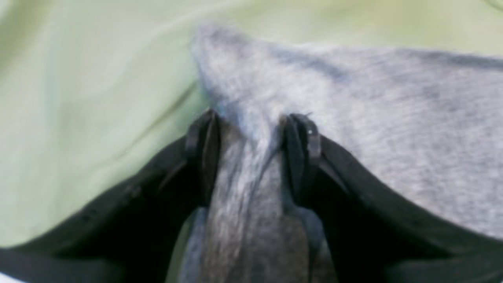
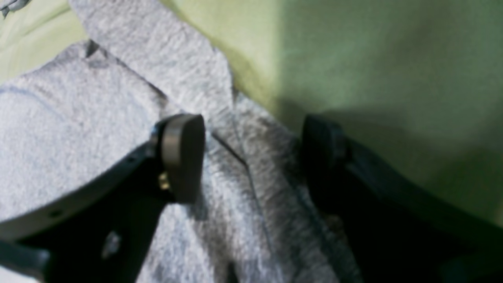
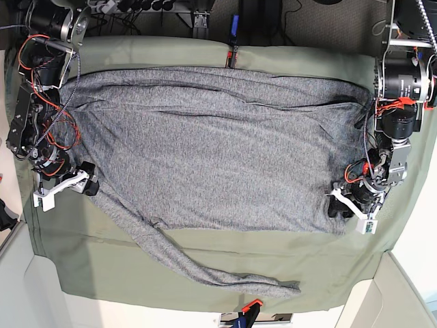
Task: Fold the T-shirt properly
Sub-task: 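Fold the shirt edge over toward the middle with both grippers, then pinch the shirt edges and pull the shirt flat with both grippers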
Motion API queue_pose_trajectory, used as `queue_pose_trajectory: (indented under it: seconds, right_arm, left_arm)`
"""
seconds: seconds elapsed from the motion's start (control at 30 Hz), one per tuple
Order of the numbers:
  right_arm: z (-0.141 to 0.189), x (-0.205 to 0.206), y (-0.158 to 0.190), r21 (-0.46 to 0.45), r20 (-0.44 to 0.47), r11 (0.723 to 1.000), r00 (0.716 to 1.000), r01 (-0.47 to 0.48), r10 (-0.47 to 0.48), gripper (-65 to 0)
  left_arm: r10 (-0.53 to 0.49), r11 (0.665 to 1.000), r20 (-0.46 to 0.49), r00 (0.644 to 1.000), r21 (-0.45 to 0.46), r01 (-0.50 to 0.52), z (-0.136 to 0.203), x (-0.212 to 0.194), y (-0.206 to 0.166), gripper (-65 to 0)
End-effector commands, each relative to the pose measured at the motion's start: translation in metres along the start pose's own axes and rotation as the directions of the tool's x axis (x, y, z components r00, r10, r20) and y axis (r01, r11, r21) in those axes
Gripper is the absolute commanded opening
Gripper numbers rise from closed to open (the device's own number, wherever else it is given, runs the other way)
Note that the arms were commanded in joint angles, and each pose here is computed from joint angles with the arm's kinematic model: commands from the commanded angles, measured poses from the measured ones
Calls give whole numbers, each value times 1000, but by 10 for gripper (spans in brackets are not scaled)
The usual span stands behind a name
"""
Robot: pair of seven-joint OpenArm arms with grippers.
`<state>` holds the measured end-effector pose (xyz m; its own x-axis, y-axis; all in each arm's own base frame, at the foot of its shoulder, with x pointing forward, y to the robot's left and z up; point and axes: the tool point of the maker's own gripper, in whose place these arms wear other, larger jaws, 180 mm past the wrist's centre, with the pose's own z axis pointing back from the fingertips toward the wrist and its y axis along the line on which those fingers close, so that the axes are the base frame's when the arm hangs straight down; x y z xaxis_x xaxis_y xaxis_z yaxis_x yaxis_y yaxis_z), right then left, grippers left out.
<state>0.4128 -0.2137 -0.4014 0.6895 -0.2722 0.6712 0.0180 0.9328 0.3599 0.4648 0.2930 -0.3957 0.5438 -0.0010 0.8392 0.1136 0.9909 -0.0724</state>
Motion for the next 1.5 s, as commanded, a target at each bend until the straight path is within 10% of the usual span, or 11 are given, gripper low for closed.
queue_pose_trajectory:
  seconds: [0.0, 0.2, 0.3, 0.57, 0.93, 1.47]
  right_arm:
    - [3, 13, 1, 3, 18, 1000, 1000, -14, 14, -256]
    - [3, 14, 1, 3, 19, 1000, 1000, -14, 14, -256]
    - [3, 15, 1, 4, 27, 1000, 1000, -14, 14, -270]
    - [4, 29, 1, 2, 93, 1000, 996, -17, 17, -650]
    - [13, 50, 12, 43, 175, 995, 981, -95, 87, -650]
    - [52, 52, 4, 9, 209, 984, 963, -175, 169, -650]
  left_arm:
    - [-2, 1000, 70, 998, -30, 4, 0, 31, -2, -349]
    - [-5, 999, 96, 995, -35, 8, -2, 47, -4, -367]
    - [-9, 999, 92, 996, -35, 12, -2, 45, -4, -503]
    - [-56, 998, 122, 991, -24, 59, 0, 51, -1, -650]
    - [-168, 965, 194, 966, -167, 201, 8, 57, -27, -650]
    - [-339, 914, 242, 909, -143, 379, 57, 33, 1, -650]
